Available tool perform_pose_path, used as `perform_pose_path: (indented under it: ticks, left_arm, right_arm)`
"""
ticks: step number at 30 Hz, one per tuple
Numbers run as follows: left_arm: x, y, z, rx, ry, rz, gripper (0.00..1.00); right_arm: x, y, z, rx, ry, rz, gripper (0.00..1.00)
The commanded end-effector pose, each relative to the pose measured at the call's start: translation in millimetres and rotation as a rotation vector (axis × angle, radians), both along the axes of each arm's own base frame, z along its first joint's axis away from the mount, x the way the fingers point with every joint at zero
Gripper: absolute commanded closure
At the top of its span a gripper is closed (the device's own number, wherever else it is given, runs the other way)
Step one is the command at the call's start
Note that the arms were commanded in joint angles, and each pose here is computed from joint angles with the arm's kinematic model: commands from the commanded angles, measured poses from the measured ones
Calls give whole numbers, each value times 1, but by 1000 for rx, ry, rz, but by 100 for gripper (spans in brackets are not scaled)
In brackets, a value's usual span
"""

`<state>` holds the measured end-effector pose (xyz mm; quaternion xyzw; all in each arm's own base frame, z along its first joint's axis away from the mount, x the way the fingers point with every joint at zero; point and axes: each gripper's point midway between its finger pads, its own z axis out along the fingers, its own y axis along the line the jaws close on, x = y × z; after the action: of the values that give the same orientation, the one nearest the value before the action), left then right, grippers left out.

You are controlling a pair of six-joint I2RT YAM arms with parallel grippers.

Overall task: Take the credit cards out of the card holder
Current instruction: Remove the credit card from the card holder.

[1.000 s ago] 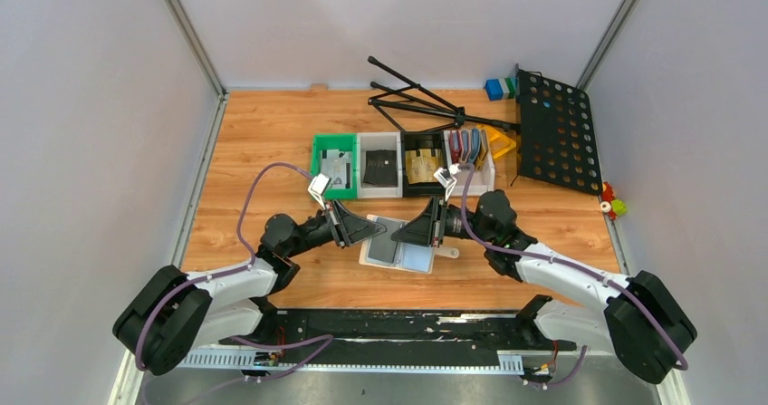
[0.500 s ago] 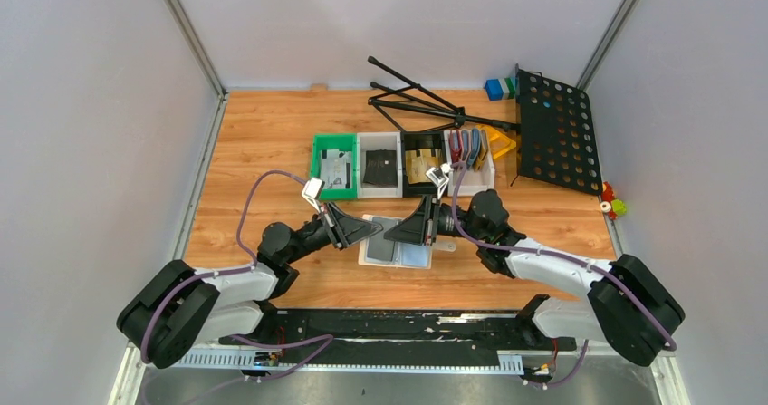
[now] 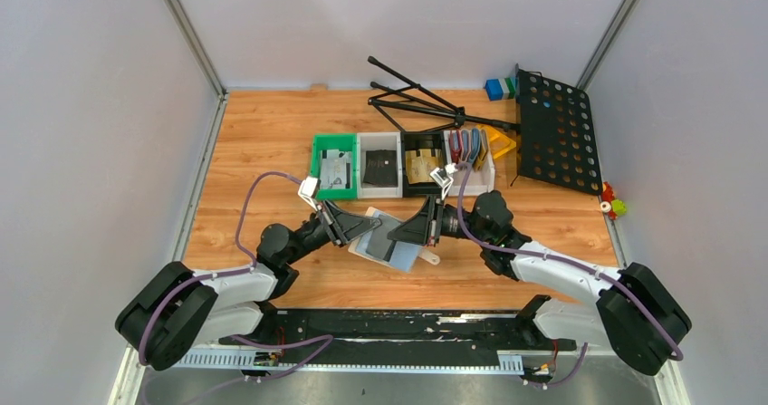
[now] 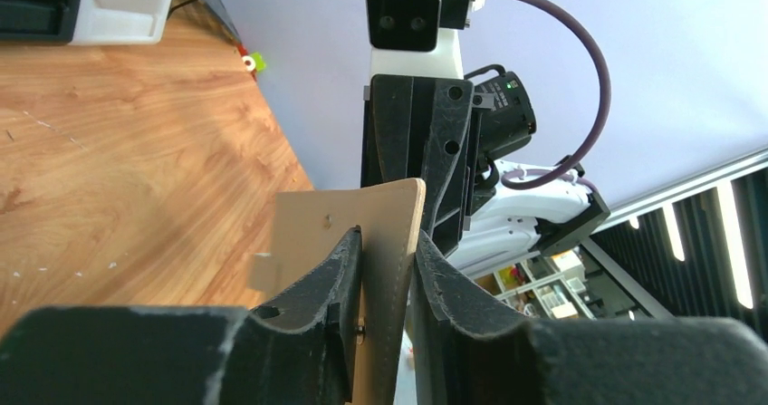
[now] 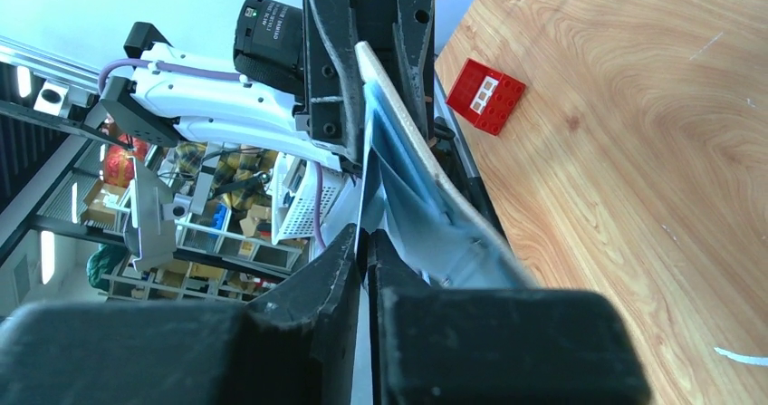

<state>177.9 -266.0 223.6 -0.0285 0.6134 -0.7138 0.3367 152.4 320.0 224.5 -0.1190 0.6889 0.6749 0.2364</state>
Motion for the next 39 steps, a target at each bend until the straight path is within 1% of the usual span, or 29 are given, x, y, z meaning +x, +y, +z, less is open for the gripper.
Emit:
perform_pose_path:
  ticks: [1, 3, 5, 8, 11, 12, 22, 27, 29, 32, 36, 39]
  left_arm:
    - [2, 4, 18, -46, -51, 22, 65]
    - [0, 5, 19, -45, -57, 19, 65]
    - [0, 4, 19, -41, -58, 16, 69]
    - [-1, 3, 19, -39, -62, 8, 87]
    - [-1, 4, 21, -47, -63, 12, 98]
    - [0, 5, 23, -51, -63, 15, 100]
    - [7, 14, 37, -121, -44, 79, 100]
    - [12, 22, 38, -122, -39, 117, 100]
    - [15, 26, 35, -111, -34, 132, 100]
    - [21, 33, 28, -82, -18, 151, 100]
    - [27, 45, 20, -52, -7, 187, 100]
    - [34, 49, 2, 23, 33, 219, 100]
  right_arm:
    - [1, -5, 6, 9, -16, -12, 92]
    - [2, -6, 5, 8, -13, -16, 94]
    - [2, -6, 4, 8, -10, -16, 94]
    - [3, -5, 1, 2, -2, -15, 93]
    - [3, -5, -3, -4, 4, -14, 92]
    - [3, -5, -5, -7, 9, -15, 92]
    - [1, -6, -13, -7, 20, -11, 91]
    - [1, -8, -18, -19, 28, -17, 91]
    - [1, -11, -21, -26, 34, -24, 93]
    - [4, -17, -28, -38, 46, -44, 99]
    - [8, -26, -34, -65, 55, -69, 100]
    - [14, -32, -44, -128, 65, -103, 100]
